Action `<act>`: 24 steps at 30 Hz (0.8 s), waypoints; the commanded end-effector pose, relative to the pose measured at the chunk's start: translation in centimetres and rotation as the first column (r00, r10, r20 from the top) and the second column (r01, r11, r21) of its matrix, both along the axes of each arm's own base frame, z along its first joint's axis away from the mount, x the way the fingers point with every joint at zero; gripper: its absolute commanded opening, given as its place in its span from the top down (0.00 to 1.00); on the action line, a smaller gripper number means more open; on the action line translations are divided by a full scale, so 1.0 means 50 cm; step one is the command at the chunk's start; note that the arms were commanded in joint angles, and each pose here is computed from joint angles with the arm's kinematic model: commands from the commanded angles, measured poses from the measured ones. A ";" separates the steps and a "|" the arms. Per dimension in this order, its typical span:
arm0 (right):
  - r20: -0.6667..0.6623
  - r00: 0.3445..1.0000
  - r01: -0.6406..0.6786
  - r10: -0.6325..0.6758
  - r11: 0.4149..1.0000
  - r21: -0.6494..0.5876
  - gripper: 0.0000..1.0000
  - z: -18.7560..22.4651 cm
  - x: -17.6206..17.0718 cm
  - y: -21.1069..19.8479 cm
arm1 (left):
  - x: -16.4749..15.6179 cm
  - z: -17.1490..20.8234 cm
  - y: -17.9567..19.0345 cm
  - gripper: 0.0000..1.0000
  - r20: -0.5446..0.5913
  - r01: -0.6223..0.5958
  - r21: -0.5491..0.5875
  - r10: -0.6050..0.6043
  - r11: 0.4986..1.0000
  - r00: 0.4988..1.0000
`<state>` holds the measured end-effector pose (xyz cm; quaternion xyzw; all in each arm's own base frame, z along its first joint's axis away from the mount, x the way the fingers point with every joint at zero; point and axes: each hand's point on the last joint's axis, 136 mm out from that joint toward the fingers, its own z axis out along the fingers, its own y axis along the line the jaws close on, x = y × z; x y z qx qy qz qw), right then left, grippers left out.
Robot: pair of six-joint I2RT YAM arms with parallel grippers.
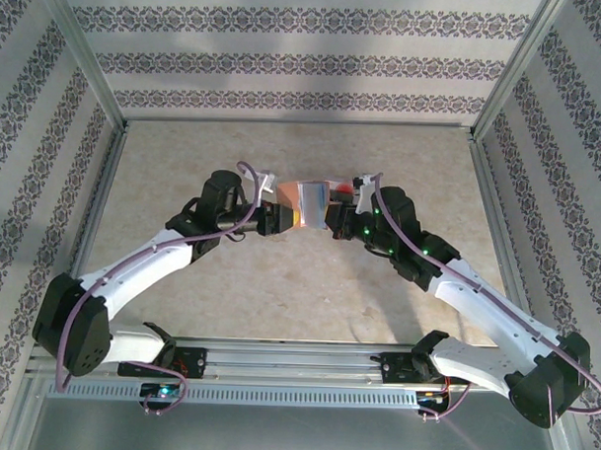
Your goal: Take the credit cards out of the card holder
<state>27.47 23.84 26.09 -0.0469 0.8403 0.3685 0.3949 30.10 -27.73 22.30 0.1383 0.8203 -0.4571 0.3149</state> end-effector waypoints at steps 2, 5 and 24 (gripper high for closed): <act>0.056 0.998 -0.023 0.021 0.999 0.043 1.00 0.055 0.005 0.012 | 0.001 0.028 -0.034 0.75 0.028 0.049 -0.040 -0.048 0.998 0.998; 0.049 0.998 -0.049 0.045 0.996 0.071 1.00 0.061 0.001 0.020 | 0.003 0.025 -0.039 0.81 0.027 0.055 -0.038 -0.054 0.998 0.998; 0.033 0.999 -0.036 0.032 0.993 0.111 0.92 0.058 0.005 0.007 | -0.011 0.039 -0.044 0.87 0.054 0.079 -0.053 -0.076 0.995 0.996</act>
